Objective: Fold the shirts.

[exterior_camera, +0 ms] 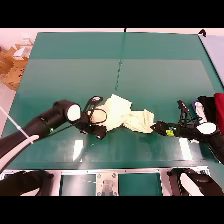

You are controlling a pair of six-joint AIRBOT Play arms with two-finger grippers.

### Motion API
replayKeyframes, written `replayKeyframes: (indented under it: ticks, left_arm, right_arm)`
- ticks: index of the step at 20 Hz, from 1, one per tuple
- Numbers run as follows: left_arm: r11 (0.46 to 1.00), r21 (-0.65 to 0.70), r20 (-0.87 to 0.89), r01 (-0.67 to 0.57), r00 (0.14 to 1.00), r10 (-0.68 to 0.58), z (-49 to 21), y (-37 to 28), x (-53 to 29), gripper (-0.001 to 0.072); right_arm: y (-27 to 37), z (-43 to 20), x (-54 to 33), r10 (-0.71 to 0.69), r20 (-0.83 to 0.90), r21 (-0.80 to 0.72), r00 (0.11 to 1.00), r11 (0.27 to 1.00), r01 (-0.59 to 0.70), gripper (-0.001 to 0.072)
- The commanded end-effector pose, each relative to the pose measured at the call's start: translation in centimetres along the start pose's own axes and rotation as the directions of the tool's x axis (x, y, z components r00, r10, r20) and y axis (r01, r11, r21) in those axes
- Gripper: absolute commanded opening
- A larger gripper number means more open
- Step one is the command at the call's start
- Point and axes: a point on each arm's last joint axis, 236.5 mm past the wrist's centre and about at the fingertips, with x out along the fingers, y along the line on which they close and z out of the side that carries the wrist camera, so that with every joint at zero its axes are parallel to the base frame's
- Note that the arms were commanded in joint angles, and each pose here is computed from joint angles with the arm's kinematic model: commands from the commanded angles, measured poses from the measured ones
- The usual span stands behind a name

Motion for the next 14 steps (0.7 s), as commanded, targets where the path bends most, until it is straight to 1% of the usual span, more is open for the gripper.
replayKeyframes:
  ticks: [1,2,3,4,5,6,7,8,10,12,14]
  left_arm:
    - [0.998,-0.061,0.195,-0.013,0.981,0.024,3.8,1.1,2.1,0.0633]
    - [0.998,-0.066,0.223,-0.009,0.975,0.023,4.6,1.2,2.5,0.0633]
    - [0.998,-0.07,0.239,-0.009,0.971,0.026,5.2,1.3,2.8,0.0606]
    - [0.998,-0.069,0.25,-0.008,0.968,0.025,5.5,1.3,2.9,0.0395]
    - [0.997,-0.073,0.268,0.003,0.963,0.016,6.0,1.0,2.6,0.0154]
    - [0.997,-0.078,0.276,0.026,0.961,-0.003,6.4,0.3,2.0,0.0027]
    - [0.996,-0.07,0.281,0.046,0.959,-0.024,6.9,-0.7,0.9,0.0026]
    - [0.998,-0.03,0.29,0.054,0.956,-0.043,7.4,-1.9,-0.9,0.0026]
    - [0.996,0.066,0.365,0.066,0.927,-0.086,9.7,-3.9,-7.4,0.0025]
    - [0.994,0.076,0.521,0.078,0.847,-0.107,12.8,-3.8,-17.0,0.0026]
    - [0.996,0.044,0.678,0.079,0.73,-0.087,14.4,-2.1,-26.9,0.0025]
  right_arm:
    - [-0.1,0.1,0.1,-0.003,0.001,0.001,1.0,1.0,0.003,0.0012]
    - [-0.1,0.1,0.1,-0.003,0.001,0.001,1.0,1.0,0.003,0.0012]
    - [-0.1,0.1,0.1,-0.003,0.001,0.001,1.0,1.0,0.003,0.0011]
    - [-0.1,0.1,0.1,-0.003,0.001,0.001,1.0,1.0,0.003,0.0011]
    - [-0.1,0.1,0.1,-0.003,0.001,0.001,1.0,1.0,0.003,0.0012]
    - [-0.1,0.2,0.1,-0.004,0.006,-0.005,1.0,1.0,0.004,0.0012]
    - [0.0,0.4,0.0,-0.004,0.01,-0.016,1.0,1.0,0.004,0.0011]
    - [0.1,0.9,-0.3,-0.005,0.023,-0.02,1.0,1.0,0.005,0.0011]
    - [0.5,3.6,-1.8,-0.012,0.083,-0.045,0.997,0.999,0.015,0.0011]
    - [2.2,7.9,-5.0,0.005,0.174,-0.078,0.985,0.997,0.009,0.0011]
    - [5.2,11.9,-9.5,0.045,0.258,-0.144,0.965,0.99,-0.007,0.0011]
